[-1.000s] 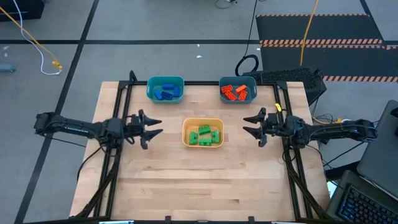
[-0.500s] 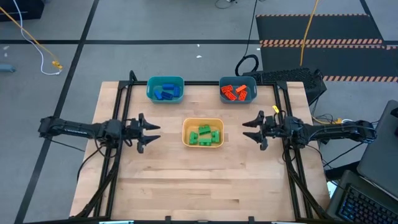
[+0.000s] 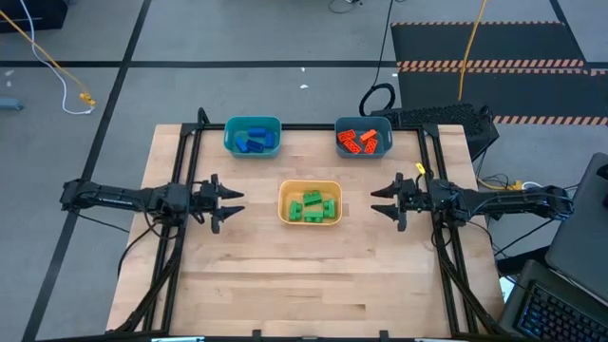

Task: Sort & place blocks by color
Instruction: Return to Home Position

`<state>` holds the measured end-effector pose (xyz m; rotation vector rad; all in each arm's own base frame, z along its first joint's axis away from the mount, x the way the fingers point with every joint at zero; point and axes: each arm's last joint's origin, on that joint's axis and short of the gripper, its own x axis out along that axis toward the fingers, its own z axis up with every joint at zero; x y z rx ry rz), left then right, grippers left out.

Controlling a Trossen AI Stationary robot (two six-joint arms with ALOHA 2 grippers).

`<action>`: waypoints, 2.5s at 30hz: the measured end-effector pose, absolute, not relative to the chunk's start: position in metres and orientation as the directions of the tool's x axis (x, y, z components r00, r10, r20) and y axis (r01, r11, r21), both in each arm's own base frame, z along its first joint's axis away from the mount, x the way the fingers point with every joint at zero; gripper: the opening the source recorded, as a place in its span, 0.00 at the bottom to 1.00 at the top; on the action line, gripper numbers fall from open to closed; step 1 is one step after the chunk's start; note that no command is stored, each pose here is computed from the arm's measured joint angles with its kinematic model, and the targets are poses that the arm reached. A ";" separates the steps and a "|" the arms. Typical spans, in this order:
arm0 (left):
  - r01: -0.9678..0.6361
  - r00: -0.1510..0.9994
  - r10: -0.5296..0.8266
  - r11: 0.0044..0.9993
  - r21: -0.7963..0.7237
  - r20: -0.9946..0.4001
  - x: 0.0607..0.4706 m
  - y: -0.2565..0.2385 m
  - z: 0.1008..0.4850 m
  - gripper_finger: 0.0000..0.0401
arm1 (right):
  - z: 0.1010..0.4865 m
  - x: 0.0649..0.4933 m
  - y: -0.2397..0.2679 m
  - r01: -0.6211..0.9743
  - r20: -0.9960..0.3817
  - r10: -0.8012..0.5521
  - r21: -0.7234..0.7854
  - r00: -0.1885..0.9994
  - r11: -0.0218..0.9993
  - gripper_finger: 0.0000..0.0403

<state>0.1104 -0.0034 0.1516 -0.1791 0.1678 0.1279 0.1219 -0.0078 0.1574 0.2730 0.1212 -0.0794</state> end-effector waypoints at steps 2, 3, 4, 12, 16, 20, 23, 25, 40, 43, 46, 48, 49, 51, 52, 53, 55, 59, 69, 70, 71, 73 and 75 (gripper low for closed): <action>-0.140 0.978 0.108 0.974 -0.175 -0.180 0.110 -0.003 0.151 0.53 | 0.156 0.120 -0.008 0.098 -0.144 -0.062 0.264 0.988 0.960 0.52; -0.138 0.978 0.105 0.974 -0.181 -0.182 0.110 -0.004 0.151 0.53 | 0.156 0.119 -0.008 0.100 -0.148 -0.062 0.264 0.987 0.959 0.52; -0.137 0.978 0.104 0.974 -0.182 -0.182 0.110 -0.004 0.151 0.53 | 0.156 0.118 -0.008 0.100 -0.151 -0.062 0.264 0.987 0.959 0.52; -0.116 0.979 0.083 0.979 -0.169 -0.188 0.110 -0.004 0.151 0.53 | 0.152 0.108 -0.007 0.112 -0.198 -0.059 0.264 0.978 0.958 0.52; -0.153 0.976 0.126 0.978 -0.145 -0.177 0.110 -0.003 0.152 0.53 | 0.154 0.105 -0.007 0.104 -0.174 -0.062 0.246 0.983 0.964 0.52; -0.157 0.977 0.136 0.980 -0.123 -0.163 0.111 -0.003 0.153 0.53 | 0.156 0.104 -0.007 0.094 -0.141 -0.063 0.225 0.988 0.970 0.52; -0.175 0.976 0.156 0.978 -0.118 -0.154 0.111 -0.002 0.154 0.53 | 0.158 0.104 -0.007 0.086 -0.110 -0.064 0.211 0.992 0.974 0.52; -0.183 0.975 0.165 0.976 -0.115 -0.149 0.111 -0.002 0.154 0.53 | 0.159 0.104 -0.007 0.085 -0.106 -0.065 0.195 0.992 0.977 0.52; -0.198 0.970 0.176 0.972 -0.125 -0.165 0.110 -0.001 0.153 0.53 | 0.158 0.104 -0.007 0.082 -0.111 -0.061 0.195 0.992 0.977 0.52; -0.208 0.969 0.189 0.972 -0.113 -0.161 0.110 -0.001 0.153 0.53 | 0.158 0.104 -0.007 0.085 -0.115 -0.064 0.195 0.991 0.977 0.52; -0.207 0.972 0.194 0.974 -0.092 -0.129 0.111 -0.001 0.156 0.53 | 0.156 0.105 -0.007 0.111 -0.136 -0.084 0.199 0.987 0.974 0.52; -0.206 0.973 0.195 0.975 -0.078 -0.122 0.111 -0.001 0.157 0.53 | 0.154 0.106 -0.008 0.118 -0.160 -0.086 0.201 0.983 0.973 0.52; -0.207 0.972 0.197 0.976 -0.074 -0.129 0.111 -0.001 0.156 0.53 | 0.153 0.107 -0.008 0.121 -0.173 -0.086 0.199 0.981 0.973 0.52; -0.211 0.970 0.201 0.975 -0.066 -0.135 0.111 -0.001 0.155 0.53 | 0.150 0.108 -0.008 0.126 -0.201 -0.086 0.194 0.976 0.973 0.52; -0.211 0.970 0.201 0.975 -0.063 -0.135 0.111 -0.001 0.155 0.53 | 0.149 0.109 -0.008 0.128 -0.212 -0.086 0.194 0.973 0.973 0.52; -0.211 0.970 0.201 0.976 -0.058 -0.137 0.111 -0.001 0.155 0.53 | 0.148 0.110 -0.008 0.131 -0.224 -0.086 0.197 0.971 0.972 0.52; -0.211 0.970 0.201 0.976 -0.060 -0.138 0.111 -0.001 0.155 0.53 | 0.146 0.111 -0.008 0.136 -0.247 -0.086 0.194 0.965 0.972 0.52; -0.212 0.970 0.201 0.975 -0.071 -0.137 0.111 -0.001 0.155 0.53 | 0.143 0.112 -0.008 0.140 -0.280 -0.086 0.180 0.956 0.974 0.52; -0.210 0.972 0.200 0.975 -0.075 -0.122 0.111 -0.001 0.157 0.53 | 0.149 0.114 -0.008 0.135 -0.219 -0.092 0.191 0.971 0.972 0.52; -0.206 0.972 0.196 0.976 -0.067 -0.127 0.111 -0.001 0.156 0.53 | 0.149 0.114 -0.008 0.132 -0.217 -0.090 0.187 0.972 0.973 0.52; -0.198 0.973 0.189 0.978 -0.058 -0.135 0.111 -0.001 0.155 0.53 | 0.149 0.114 -0.008 0.129 -0.215 -0.088 0.183 0.973 0.975 0.52; -0.193 0.971 0.185 0.980 -0.046 -0.152 0.111 -0.001 0.154 0.52 | 0.149 0.114 -0.008 0.125 -0.216 -0.086 0.171 0.973 0.977 0.52; -0.194 0.970 0.184 0.980 -0.046 -0.158 0.111 -0.001 0.153 0.49 | 0.148 0.114 -0.008 0.124 -0.228 -0.087 0.154 0.970 0.980 0.51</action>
